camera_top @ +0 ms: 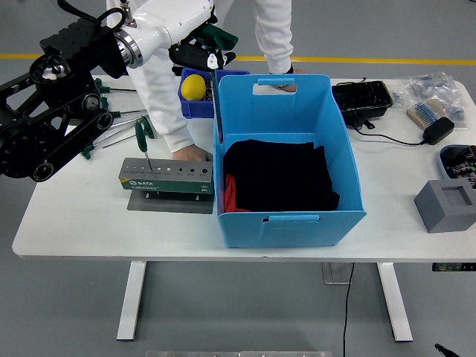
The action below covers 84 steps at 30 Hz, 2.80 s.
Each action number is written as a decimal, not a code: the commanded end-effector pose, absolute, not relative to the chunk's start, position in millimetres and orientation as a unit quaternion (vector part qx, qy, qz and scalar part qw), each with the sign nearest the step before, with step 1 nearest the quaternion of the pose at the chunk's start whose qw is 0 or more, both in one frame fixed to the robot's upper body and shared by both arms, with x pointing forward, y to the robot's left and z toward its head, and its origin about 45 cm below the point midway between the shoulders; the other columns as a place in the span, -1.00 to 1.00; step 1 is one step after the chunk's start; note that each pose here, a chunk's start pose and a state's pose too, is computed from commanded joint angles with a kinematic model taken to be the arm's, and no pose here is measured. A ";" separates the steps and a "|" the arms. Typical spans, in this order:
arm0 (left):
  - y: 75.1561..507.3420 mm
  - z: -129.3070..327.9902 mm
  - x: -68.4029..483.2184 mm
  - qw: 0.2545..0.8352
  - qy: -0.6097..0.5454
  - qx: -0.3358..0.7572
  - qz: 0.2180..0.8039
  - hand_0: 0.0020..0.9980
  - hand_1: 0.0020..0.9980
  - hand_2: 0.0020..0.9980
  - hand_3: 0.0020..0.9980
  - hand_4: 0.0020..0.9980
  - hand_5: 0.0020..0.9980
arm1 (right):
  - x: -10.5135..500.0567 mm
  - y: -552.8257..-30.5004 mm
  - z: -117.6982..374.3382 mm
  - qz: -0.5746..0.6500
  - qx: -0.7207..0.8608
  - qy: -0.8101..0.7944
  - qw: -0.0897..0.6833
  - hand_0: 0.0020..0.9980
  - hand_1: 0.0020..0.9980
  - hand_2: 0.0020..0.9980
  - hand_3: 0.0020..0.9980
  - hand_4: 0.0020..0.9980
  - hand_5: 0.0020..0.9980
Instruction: Lift tool from toolbox,place it in box,lift tool from toolbox,place it in box
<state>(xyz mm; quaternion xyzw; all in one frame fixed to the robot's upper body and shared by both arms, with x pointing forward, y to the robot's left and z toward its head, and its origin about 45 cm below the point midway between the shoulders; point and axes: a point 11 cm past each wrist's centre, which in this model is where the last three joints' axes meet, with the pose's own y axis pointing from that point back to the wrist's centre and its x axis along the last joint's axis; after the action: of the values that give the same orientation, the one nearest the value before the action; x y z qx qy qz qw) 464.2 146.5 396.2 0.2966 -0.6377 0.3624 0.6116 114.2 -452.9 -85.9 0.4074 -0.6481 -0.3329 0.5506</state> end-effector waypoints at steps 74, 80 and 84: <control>149.7 334.2 472.6 0.711 -0.529 0.258 0.385 -0.19 -0.17 0.02 0.23 0.94 0.54 | 121.9 -461.1 -80.4 -0.323 0.406 -0.656 0.548 0.24 0.20 0.34 0.13 0.65 0.36; 216.2 329.1 462.6 0.676 -0.486 0.283 0.476 -0.25 -0.26 -0.09 0.24 0.92 0.55 | 121.0 -459.6 -81.3 -0.324 0.407 -0.655 0.549 0.24 0.20 0.34 0.13 0.65 0.36; 272.9 306.5 450.1 0.644 -0.424 0.328 0.545 -0.33 -0.38 -0.16 0.25 0.91 0.56 | 117.6 -457.8 -83.0 -0.328 0.405 -0.656 0.547 0.24 0.20 0.34 0.13 0.65 0.36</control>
<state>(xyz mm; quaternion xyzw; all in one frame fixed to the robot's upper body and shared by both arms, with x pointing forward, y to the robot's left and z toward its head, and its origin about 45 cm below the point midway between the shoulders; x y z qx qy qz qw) 450.1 272.9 306.5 0.3280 -0.4240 0.5454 0.6444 117.6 -457.8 -83.0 0.4046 -0.6557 -0.3280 0.5467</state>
